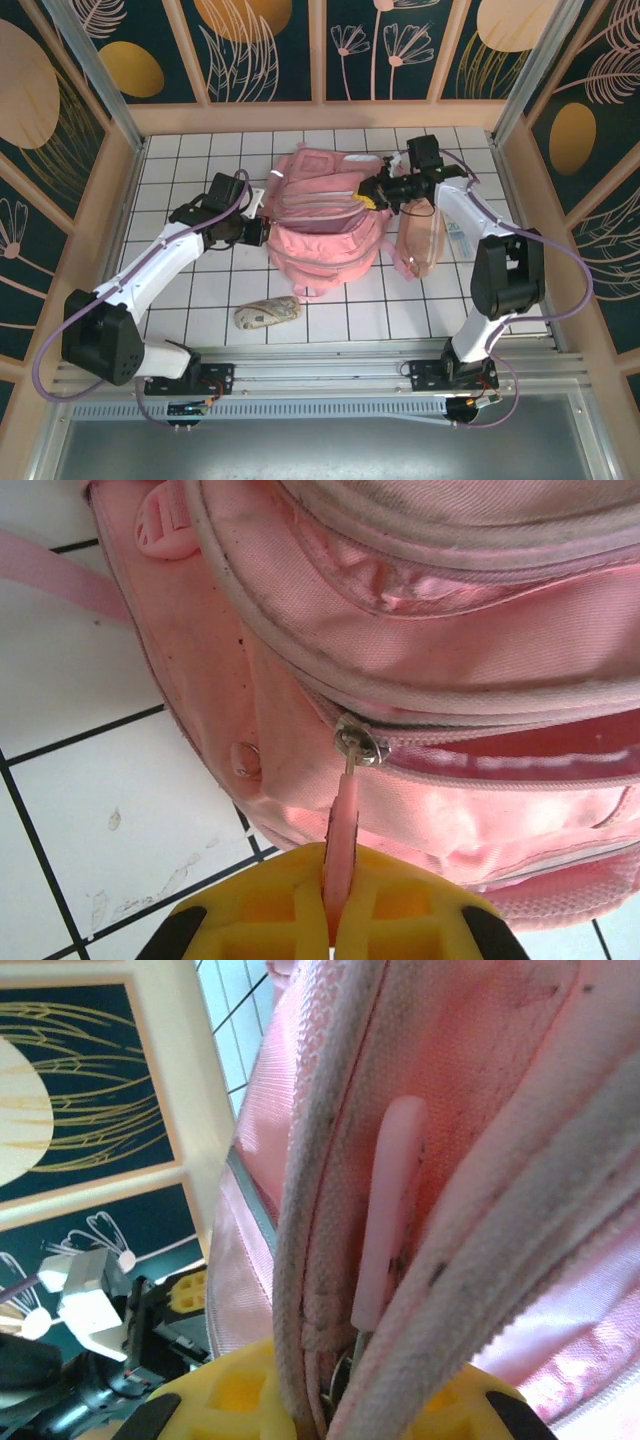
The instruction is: Pack the student bag
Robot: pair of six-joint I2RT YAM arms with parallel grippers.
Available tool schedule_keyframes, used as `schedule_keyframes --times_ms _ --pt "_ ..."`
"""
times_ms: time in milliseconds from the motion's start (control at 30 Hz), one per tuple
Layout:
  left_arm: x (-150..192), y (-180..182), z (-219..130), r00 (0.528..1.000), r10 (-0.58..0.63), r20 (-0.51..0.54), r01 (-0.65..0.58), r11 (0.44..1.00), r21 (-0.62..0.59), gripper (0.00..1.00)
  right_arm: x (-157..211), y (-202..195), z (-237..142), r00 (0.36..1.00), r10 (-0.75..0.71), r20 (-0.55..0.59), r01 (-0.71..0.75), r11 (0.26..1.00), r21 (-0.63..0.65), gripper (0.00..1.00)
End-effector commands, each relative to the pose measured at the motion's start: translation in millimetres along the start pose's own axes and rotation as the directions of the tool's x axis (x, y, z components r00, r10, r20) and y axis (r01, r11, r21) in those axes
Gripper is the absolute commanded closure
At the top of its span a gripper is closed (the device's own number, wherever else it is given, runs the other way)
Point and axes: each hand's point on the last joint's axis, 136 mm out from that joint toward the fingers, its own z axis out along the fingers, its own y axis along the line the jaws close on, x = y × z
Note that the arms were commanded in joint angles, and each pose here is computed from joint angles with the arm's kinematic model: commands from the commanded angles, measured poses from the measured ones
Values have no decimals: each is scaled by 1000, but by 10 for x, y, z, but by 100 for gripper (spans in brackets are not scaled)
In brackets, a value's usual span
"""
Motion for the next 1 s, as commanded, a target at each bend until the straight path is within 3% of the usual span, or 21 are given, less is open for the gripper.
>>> schedule_keyframes --times_ms 0,33,67,100,133,233,333,467,600,733,967 --pt "100 290 -1 1000 -29 -2 29 994 -110 100 -74 365 -108 987 -162 -5 161 983 -86 100" --pt "64 274 -14 1000 -26 11 27 994 -103 96 -70 421 -89 987 -161 -7 159 983 -93 100" --pt "0 256 -60 999 -17 37 20 995 -101 75 -63 495 -67 987 -159 -9 157 982 -109 100" --pt "-93 236 -141 997 -4 80 12 995 -102 45 -52 564 -44 989 -148 -12 145 981 -128 100" --pt "-190 211 -240 992 14 128 0 995 -103 30 -62 595 -26 991 -133 -7 131 983 -132 100" --pt "-486 62 -599 957 95 272 -71 993 -97 2 -67 646 29 998 -64 -8 62 987 -151 100" --pt "-651 -206 -787 910 200 362 -180 980 -88 1 -65 694 67 1000 -17 -14 15 986 -164 100" --pt "-748 -569 -998 802 311 510 -323 944 -67 1 -79 807 83 1000 1 -19 -5 985 -175 100" --pt "-734 -603 -808 799 397 451 -394 913 -104 1 -56 904 119 999 -1 -32 -5 984 -180 100" --pt "-807 -802 -682 757 466 458 -472 875 -111 1 -15 966 146 999 -5 -40 -2 983 -182 100" --pt "-808 -1060 -196 719 590 367 -591 797 -125 1 4 949 179 999 1 -47 -9 984 -176 100"
